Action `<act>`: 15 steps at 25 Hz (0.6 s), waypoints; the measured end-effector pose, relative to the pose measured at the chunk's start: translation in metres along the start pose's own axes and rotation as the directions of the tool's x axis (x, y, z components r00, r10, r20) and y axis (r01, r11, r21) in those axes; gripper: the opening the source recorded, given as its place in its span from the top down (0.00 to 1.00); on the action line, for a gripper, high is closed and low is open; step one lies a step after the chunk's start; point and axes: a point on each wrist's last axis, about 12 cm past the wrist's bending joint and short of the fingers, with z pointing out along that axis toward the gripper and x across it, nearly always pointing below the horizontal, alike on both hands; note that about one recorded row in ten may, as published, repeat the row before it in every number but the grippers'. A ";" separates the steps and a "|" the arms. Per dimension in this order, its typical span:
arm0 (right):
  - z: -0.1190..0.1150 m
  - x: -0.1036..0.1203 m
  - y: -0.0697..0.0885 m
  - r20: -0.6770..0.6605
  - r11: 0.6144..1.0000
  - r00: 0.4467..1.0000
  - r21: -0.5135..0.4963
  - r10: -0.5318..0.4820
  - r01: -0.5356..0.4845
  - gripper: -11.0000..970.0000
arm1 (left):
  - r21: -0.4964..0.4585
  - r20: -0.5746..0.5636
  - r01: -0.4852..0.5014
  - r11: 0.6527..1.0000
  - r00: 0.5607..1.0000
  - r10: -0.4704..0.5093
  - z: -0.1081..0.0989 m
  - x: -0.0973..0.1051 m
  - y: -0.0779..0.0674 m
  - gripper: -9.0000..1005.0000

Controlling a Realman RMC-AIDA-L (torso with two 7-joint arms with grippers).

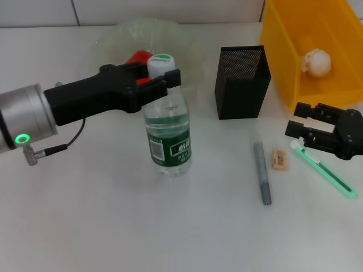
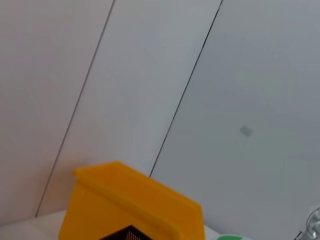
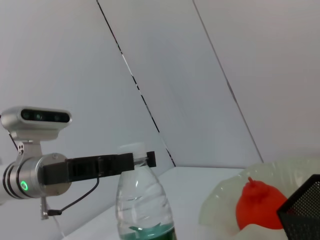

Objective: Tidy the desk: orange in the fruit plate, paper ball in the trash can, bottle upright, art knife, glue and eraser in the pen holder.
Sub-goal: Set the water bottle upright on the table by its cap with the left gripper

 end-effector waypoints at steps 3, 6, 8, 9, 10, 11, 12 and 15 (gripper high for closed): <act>0.005 -0.003 -0.001 0.006 1.000 1.000 -0.011 0.000 0.001 0.27 | 0.024 0.047 -0.056 0.998 0.997 0.055 -0.011 0.005 0.004 0.55; 0.010 -0.005 -0.001 0.012 1.000 1.000 -0.024 -0.003 0.004 0.27 | 0.038 0.097 -0.136 0.990 0.986 0.132 -0.029 0.015 0.008 0.55; 0.012 -0.006 -0.001 0.013 1.000 1.000 -0.027 -0.004 0.005 0.27 | 0.042 0.110 -0.155 0.987 0.983 0.150 -0.033 0.018 0.008 0.55; 0.013 -0.007 -0.001 0.014 0.999 1.000 -0.031 -0.005 0.005 0.27 | 0.042 0.124 -0.186 0.982 0.976 0.180 -0.036 0.022 0.009 0.55; 0.015 -0.007 -0.001 0.015 0.999 1.000 -0.035 -0.005 0.006 0.27 | 0.036 0.136 -0.206 0.978 0.970 0.200 -0.039 0.025 0.009 0.55; 0.018 -0.008 -0.001 0.018 0.999 1.000 -0.041 -0.006 0.007 0.27 | 0.019 0.154 -0.263 0.965 0.954 0.257 -0.044 0.035 0.011 0.55; 0.018 -0.008 -0.001 0.018 0.999 1.000 -0.041 -0.006 0.007 0.27 | 0.019 0.154 -0.263 0.965 0.954 0.257 -0.044 0.035 0.011 0.55; 0.021 -0.008 -0.001 0.020 0.999 1.000 -0.047 -0.006 0.007 0.27 | -0.010 0.172 -0.306 0.952 0.937 0.304 -0.047 0.045 0.013 0.55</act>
